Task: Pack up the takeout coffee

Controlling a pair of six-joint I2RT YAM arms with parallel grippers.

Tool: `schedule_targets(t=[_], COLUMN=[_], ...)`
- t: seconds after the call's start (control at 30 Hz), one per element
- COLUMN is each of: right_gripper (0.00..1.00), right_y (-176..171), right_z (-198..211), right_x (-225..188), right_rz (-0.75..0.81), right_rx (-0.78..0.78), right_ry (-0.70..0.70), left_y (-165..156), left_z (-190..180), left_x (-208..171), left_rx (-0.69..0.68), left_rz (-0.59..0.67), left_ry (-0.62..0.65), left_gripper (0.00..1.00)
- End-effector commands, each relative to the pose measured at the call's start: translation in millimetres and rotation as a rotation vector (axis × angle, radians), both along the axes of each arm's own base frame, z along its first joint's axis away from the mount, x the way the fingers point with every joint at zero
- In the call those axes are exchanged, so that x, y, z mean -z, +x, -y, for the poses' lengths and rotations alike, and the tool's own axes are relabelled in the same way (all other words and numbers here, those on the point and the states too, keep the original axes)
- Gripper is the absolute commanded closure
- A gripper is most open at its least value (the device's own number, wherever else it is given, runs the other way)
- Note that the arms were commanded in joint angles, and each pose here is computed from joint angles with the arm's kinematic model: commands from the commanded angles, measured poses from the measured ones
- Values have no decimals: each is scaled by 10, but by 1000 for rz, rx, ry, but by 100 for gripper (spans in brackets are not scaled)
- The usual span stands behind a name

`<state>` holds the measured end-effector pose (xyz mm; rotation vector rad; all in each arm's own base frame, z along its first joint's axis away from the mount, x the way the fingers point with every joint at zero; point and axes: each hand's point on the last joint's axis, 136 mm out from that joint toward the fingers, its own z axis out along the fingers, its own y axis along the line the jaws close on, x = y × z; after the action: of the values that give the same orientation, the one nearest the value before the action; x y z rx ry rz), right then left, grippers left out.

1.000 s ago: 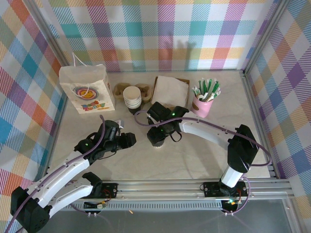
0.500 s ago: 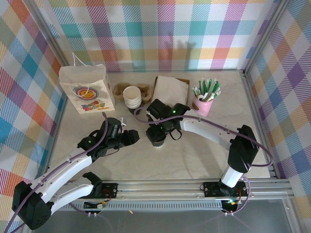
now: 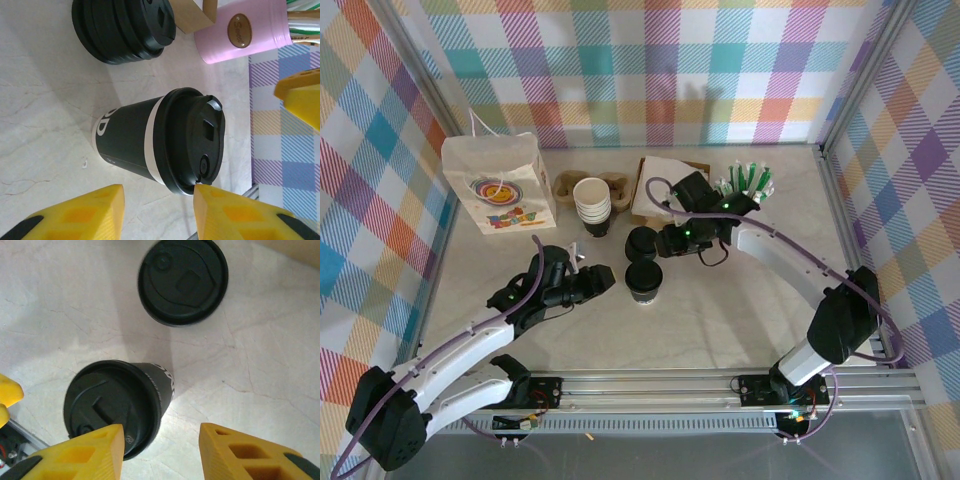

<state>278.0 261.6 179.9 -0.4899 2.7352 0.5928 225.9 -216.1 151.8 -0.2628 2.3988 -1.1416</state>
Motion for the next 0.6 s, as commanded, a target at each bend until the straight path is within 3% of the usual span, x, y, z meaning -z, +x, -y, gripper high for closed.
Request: schedule_targets(t=[0.0,0.4,0.57], right_gripper=[59,62,56], right_y=[-111,-185,-187], right_z=[-135,-333,-346], right_x=[60,212,258], right_rz=[-117,-258,-276], right_rx=[-15,-37,-34], right_ry=[98,178,176], left_y=[-39,-16,-20], left_z=[140,259,272], left_x=[-1,96,149], left_rx=[39,57,53], left_rz=[-15,-46,-61], left_ry=[-66,-102,-99], left_gripper=[61,63,63])
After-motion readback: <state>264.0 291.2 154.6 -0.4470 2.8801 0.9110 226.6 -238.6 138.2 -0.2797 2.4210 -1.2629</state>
